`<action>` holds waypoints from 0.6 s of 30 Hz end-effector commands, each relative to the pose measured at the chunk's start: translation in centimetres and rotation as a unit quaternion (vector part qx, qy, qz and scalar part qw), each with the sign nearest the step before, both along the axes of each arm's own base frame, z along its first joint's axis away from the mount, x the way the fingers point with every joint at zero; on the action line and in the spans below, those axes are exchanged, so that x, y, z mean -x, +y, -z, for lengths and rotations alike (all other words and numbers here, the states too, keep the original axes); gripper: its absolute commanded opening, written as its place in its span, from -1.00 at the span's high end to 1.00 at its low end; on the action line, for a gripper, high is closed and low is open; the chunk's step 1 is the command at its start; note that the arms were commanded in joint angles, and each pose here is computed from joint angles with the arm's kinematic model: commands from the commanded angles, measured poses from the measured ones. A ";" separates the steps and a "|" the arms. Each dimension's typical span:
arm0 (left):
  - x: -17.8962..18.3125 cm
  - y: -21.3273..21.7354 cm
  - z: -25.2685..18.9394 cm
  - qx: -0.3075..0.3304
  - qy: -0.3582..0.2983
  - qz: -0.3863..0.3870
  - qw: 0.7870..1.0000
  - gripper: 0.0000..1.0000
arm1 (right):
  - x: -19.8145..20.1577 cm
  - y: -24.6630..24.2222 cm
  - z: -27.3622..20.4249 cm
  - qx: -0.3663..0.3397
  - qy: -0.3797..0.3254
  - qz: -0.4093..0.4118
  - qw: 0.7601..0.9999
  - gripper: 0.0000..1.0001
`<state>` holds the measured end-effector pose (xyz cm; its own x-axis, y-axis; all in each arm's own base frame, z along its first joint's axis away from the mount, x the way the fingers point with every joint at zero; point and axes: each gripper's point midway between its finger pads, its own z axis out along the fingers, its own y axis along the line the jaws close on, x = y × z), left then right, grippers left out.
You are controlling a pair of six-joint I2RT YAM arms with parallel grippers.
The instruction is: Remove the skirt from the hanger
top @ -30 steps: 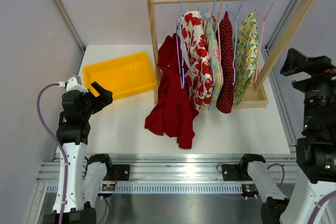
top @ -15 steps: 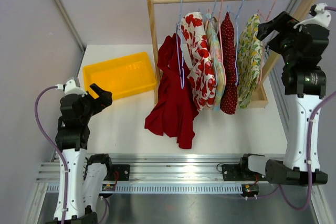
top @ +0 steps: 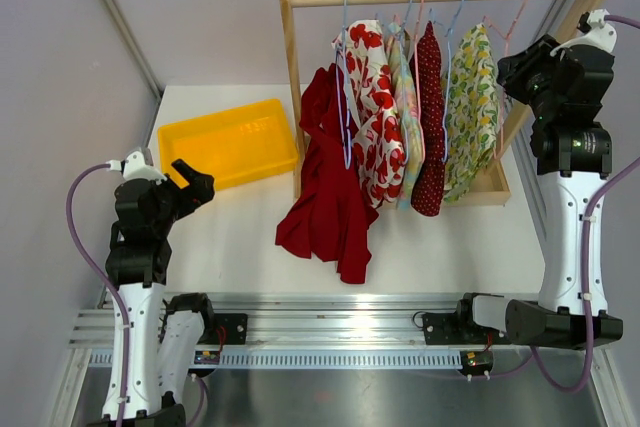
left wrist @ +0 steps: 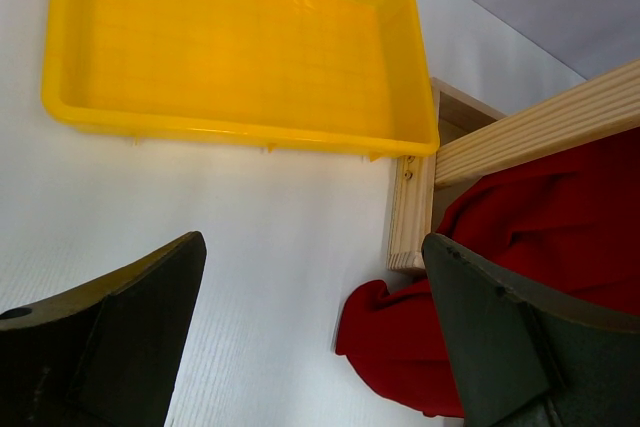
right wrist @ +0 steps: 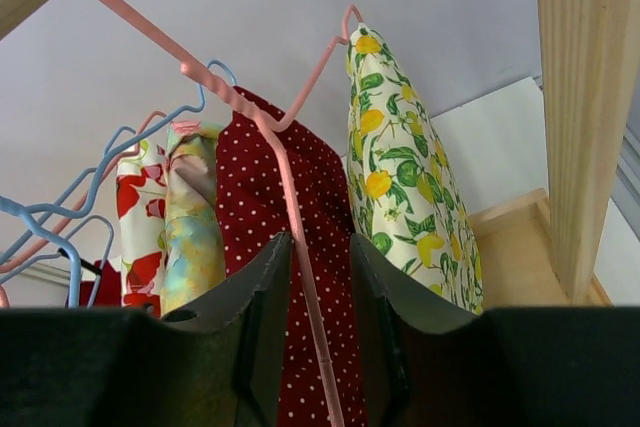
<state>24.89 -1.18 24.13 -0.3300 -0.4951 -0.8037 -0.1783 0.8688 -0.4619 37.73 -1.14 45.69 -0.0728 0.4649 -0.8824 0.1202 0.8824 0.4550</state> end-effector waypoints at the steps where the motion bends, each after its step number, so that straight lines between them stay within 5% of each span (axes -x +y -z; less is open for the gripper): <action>1: -0.3 -0.6 -0.7 0.003 -0.017 0.016 1.000 -0.87 | -0.4 0.6 -0.5 0.005 -0.014 -0.016 1.000 0.25; 4: -0.3 -0.5 -0.8 0.002 -0.018 0.015 1.000 -0.87 | -0.9 0.9 0.1 0.000 -0.006 -0.025 1.000 0.12; 8: -0.4 -0.8 -1.2 0.001 -0.025 0.025 0.999 -0.87 | -1.3 0.9 0.6 -0.001 0.003 -0.025 1.000 0.28; 13: -1.1 -1.4 -3.0 0.003 -0.047 0.044 0.998 -0.88 | -1.6 1.0 0.5 -0.003 0.007 -0.031 0.999 1.00; 18: -2.0 -2.8 -10.2 -0.026 -0.116 0.078 0.990 -0.98 | -0.6 1.1 -2.3 -0.002 -0.017 -0.031 0.999 1.00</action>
<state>25.82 -2.71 26.08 -0.3553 -0.4670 -0.8097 -0.0963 0.8799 -0.4653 39.24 -0.20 44.64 -0.1290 0.4702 -0.8731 0.0873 0.8824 0.4624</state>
